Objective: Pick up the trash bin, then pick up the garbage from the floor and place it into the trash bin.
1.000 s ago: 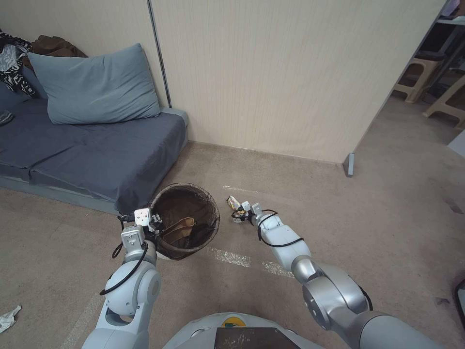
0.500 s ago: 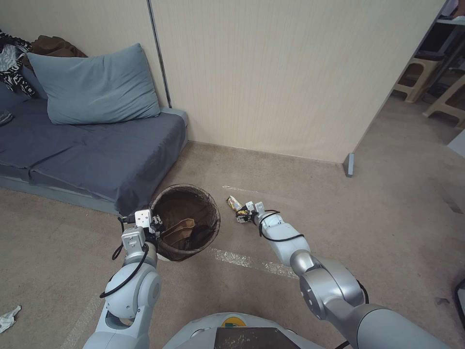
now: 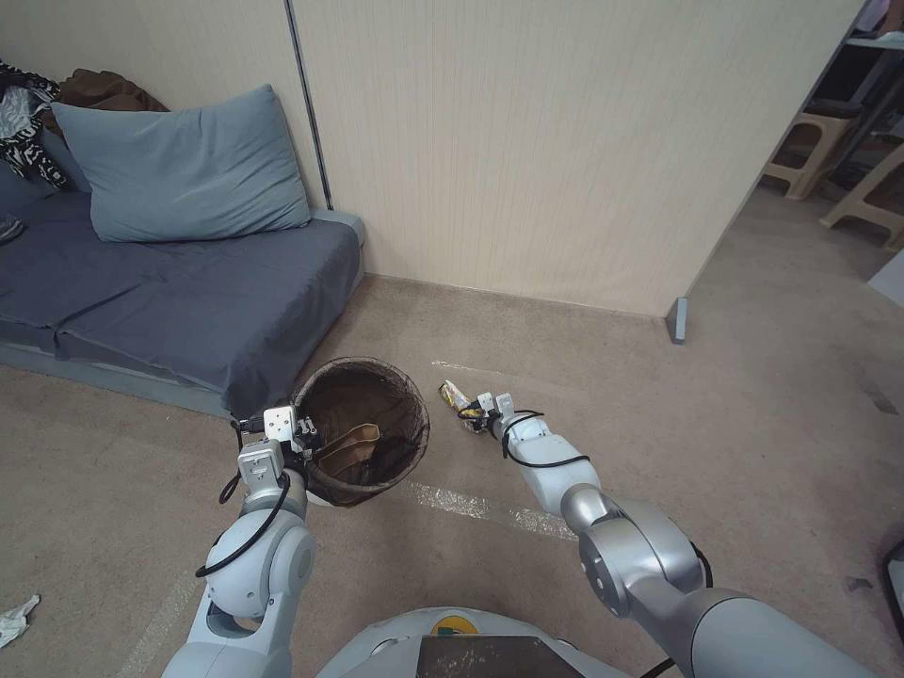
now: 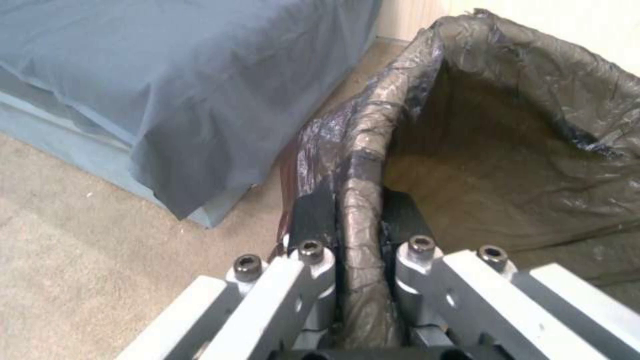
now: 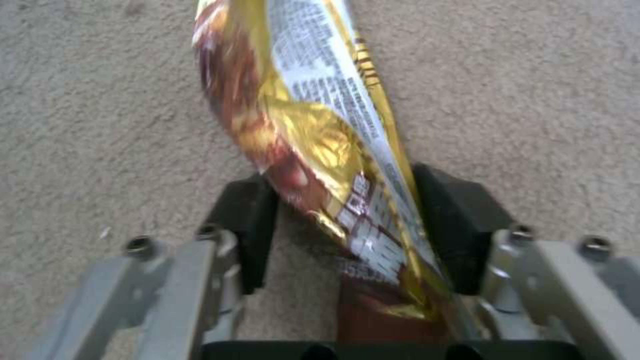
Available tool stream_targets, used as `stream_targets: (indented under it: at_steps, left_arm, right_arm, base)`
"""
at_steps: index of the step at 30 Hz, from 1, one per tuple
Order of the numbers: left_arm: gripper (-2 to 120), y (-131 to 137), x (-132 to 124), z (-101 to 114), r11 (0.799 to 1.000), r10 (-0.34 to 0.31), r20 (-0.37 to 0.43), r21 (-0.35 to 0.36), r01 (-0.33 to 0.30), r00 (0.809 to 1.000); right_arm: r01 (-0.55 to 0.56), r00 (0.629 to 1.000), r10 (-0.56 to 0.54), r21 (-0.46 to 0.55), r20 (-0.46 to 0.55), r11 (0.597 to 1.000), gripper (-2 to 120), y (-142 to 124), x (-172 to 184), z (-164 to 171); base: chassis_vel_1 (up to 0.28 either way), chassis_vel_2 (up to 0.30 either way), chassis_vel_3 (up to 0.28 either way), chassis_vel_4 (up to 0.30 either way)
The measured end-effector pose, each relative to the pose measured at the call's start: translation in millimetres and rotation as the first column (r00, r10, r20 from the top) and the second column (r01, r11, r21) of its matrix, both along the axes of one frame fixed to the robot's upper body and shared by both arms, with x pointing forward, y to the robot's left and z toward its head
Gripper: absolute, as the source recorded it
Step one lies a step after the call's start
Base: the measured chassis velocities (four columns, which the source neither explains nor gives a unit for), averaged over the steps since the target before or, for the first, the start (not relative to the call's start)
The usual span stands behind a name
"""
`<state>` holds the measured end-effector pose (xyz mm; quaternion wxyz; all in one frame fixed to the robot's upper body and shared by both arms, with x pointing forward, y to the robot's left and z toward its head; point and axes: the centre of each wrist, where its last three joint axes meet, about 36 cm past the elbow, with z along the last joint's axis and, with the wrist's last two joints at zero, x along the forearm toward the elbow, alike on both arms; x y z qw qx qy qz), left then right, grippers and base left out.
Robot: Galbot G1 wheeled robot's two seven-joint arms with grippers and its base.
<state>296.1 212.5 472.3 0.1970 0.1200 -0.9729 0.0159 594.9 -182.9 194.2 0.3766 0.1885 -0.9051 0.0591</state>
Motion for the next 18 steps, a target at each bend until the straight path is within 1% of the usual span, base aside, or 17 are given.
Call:
stream_targets:
  at_steps: [2,3,7,8,9,11,12,13,16,18]
  left_arm:
    - [5,0.0,-0.3,0.6,1.000,0.000,0.001,-0.001,0.000,1.000]
    - [5,0.0,-0.3,0.6,1.000,0.000,0.001,-0.001,0.000,1.000]
    - [5,0.8,-0.6,2.3,1.000,0.000,0.006,-0.002,0.000,1.000]
    - [5,0.8,-0.6,2.3,1.000,0.000,0.006,-0.002,0.000,1.000]
    - [5,0.8,-0.6,2.5,1.000,0.000,0.006,-0.002,0.000,1.000]
    - [5,0.8,-0.6,2.5,1.000,0.000,0.006,-0.002,0.000,1.000]
    - [5,0.8,-0.6,2.7,1.000,-0.001,0.007,-0.003,0.001,1.000]
    - [5,0.8,-0.5,2.7,1.000,-0.001,0.007,-0.003,0.001,1.000]
    - [5,1.0,-0.3,2.9,1.000,-0.001,0.008,-0.003,0.001,1.000]
    - [5,1.4,-0.2,3.0,1.000,-0.001,0.008,-0.002,0.001,1.000]
  right_arm:
    - [0.001,1.000,-0.001,0.000,0.001,1.000,37,-1.5,-1.7,-1.2]
    - [0.001,1.000,-0.001,0.000,0.001,1.000,37,-1.5,-1.7,-1.2]
    - [0.001,1.000,-0.001,0.000,0.004,1.000,18,-3.8,-4.8,-3.4]
    - [0.001,1.000,-0.001,0.000,0.004,1.000,18,-3.8,-4.8,-3.4]
    - [0.001,1.000,-0.001,0.000,0.005,1.000,12,-4.2,-5.3,-3.8]
    - [0.001,1.000,-0.001,0.000,0.005,1.000,12,-4.2,-5.3,-3.8]
    - [0.000,1.000,0.000,0.001,0.006,1.000,3,-4.2,-6.0,-4.4]
    - [0.000,1.000,0.000,0.001,0.006,1.000,0,-4.2,-6.4,-4.7]
    - [0.000,1.000,0.000,0.001,0.012,1.000,0,-3.8,-6.4,-4.4]
    - [-0.002,0.999,0.002,0.000,0.036,1.000,0,-2.7,-6.7,-2.4]
  base:
    - [0.000,0.000,0.000,0.000]
    - [0.000,0.000,0.000,0.000]
    - [0.000,0.000,0.000,0.000]
    - [0.000,0.000,0.000,0.000]
    - [0.000,0.000,0.000,0.000]
    - [0.000,0.000,0.000,0.000]
    - [0.000,0.000,0.000,0.000]
    - [0.000,0.000,0.000,0.000]
    - [0.000,0.000,0.000,0.000]
    - [0.000,0.000,0.000,0.000]
